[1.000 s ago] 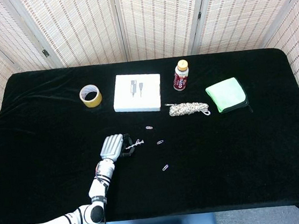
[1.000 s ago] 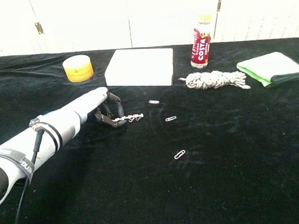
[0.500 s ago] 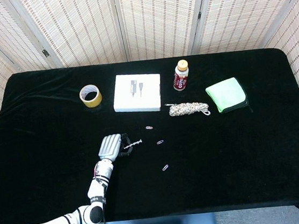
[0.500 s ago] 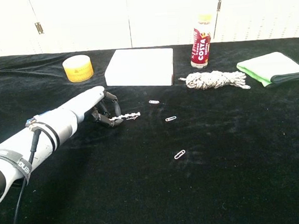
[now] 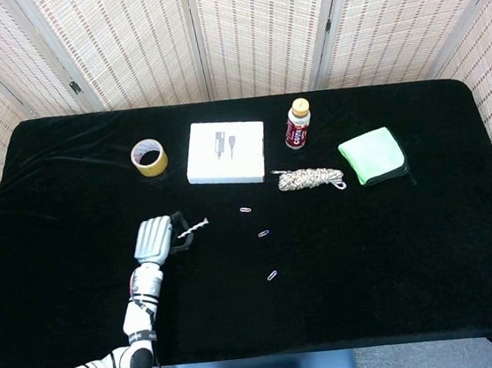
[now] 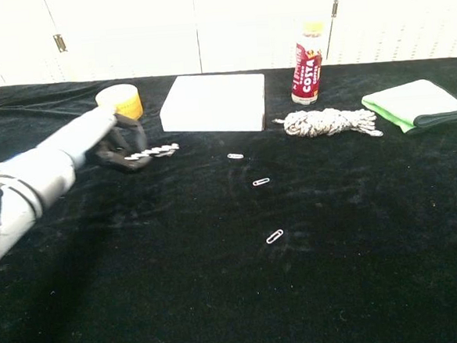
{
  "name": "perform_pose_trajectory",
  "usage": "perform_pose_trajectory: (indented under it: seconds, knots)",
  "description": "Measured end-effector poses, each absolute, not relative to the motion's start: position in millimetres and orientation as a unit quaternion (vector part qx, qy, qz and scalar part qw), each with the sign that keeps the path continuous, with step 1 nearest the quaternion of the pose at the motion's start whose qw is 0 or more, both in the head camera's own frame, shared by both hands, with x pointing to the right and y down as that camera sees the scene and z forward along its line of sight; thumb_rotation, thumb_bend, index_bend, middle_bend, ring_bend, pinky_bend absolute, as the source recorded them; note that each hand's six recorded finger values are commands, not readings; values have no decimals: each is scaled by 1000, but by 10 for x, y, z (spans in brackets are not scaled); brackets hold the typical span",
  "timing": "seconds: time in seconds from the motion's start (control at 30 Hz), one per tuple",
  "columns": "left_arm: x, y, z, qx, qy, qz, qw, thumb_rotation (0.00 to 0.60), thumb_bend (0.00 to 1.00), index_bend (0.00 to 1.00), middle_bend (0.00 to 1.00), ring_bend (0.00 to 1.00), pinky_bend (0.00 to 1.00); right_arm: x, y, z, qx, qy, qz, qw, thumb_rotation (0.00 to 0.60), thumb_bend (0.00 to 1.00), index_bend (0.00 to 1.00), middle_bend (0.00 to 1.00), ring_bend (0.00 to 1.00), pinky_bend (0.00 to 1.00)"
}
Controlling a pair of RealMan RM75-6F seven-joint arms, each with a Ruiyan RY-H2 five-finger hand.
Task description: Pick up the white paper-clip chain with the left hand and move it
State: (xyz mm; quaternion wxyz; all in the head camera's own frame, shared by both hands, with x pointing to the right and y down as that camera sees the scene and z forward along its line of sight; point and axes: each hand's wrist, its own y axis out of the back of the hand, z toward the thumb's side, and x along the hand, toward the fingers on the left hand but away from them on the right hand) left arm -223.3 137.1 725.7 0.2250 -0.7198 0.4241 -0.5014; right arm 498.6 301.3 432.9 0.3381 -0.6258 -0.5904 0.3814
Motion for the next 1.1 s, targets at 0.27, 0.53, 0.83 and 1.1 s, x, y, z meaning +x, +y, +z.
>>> perform_pose_trajectory:
  seconds: [0.27,0.53,0.83,1.1]
  knots:
    - [-2422,1541,7165,-702,438,-516,221,600,527,848,1000,1000,1000,4883,2910,4395,-649,-567,374,342,600,10,0,0,0,0]
    - [-2513,1599,7125,-693,423,-536,230,600,279,121,1000,1000,1000,4862,2884,4415,-653,-561,376,344,600,9,0,0,0,0]
    - [-2649,1604,7010,-692,403,-554,227,600,127,0,1000,1000,1000,4851,2884,4428,-649,-561,379,346,600,10,0,0,0,0]
    - [-2812,1608,6766,-698,388,-549,248,600,126,0,508,611,750,4879,2865,4539,-646,-546,415,335,600,9,0,0,0,0]
